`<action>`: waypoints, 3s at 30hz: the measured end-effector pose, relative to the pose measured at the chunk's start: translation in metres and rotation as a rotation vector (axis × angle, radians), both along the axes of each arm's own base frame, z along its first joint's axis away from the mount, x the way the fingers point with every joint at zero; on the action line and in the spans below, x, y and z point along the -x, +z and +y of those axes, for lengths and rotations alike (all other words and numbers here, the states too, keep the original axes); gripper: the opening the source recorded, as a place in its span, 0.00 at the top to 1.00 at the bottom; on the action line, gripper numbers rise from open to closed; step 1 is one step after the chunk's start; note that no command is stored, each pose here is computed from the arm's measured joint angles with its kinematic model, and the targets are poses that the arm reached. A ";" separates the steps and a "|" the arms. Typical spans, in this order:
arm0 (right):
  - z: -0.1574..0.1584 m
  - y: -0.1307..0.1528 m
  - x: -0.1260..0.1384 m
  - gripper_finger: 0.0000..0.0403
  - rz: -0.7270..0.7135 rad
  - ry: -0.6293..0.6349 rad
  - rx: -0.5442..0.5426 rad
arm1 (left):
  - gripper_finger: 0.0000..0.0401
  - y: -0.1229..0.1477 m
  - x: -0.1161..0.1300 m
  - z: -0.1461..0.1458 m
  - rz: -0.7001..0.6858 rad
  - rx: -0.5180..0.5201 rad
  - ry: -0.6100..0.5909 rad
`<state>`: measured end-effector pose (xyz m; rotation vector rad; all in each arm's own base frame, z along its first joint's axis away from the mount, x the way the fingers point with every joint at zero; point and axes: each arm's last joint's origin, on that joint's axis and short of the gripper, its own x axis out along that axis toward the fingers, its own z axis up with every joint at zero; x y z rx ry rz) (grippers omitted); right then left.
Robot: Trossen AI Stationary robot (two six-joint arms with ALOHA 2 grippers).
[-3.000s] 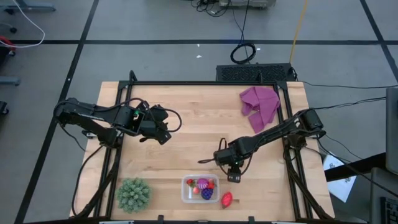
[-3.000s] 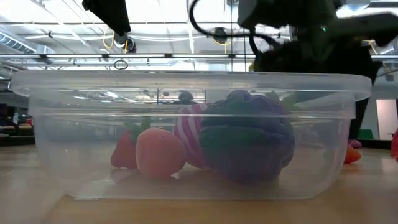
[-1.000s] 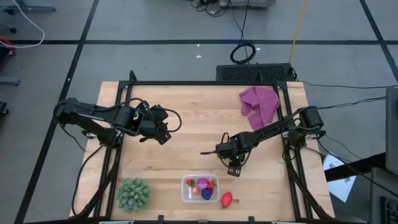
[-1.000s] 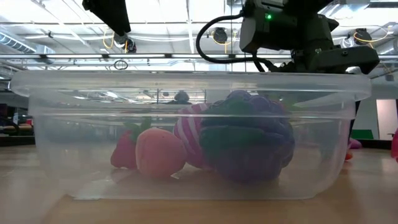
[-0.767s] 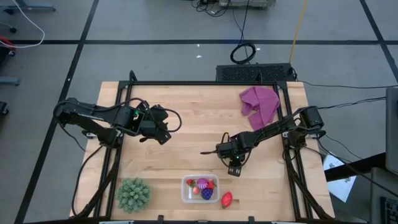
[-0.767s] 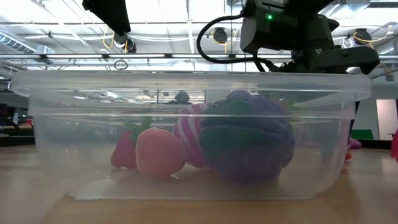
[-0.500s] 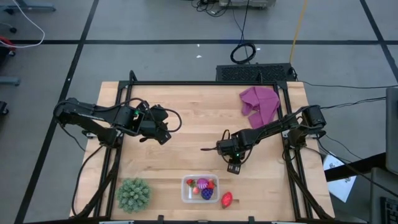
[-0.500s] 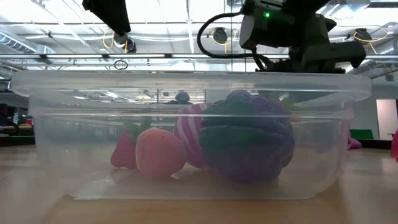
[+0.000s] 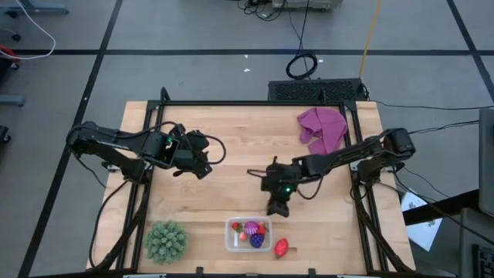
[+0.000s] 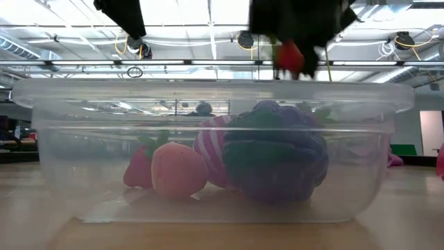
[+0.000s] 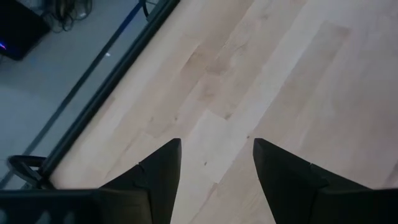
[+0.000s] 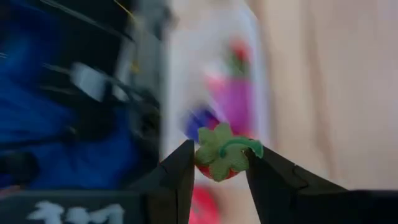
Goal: Pick and placing Produce into tupperware
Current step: Put the strawberry into the transparent bin
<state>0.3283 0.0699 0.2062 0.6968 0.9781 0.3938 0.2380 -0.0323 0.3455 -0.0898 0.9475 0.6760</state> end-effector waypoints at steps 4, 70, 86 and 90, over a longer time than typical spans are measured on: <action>0.017 0.020 -0.010 0.70 -0.215 0.042 -0.084 | 0.48 0.000 0.000 0.001 0.005 -0.026 -0.001; 0.077 -0.016 -0.084 0.71 -0.064 0.388 0.267 | 0.48 -0.001 0.005 0.019 0.093 -0.065 0.047; 0.080 -0.019 -0.074 0.71 0.024 0.384 0.438 | 0.48 -0.001 0.005 0.019 0.087 -0.060 0.056; 0.079 -0.019 -0.073 0.71 0.029 0.392 0.442 | 0.48 -0.001 0.005 0.019 0.087 -0.060 0.056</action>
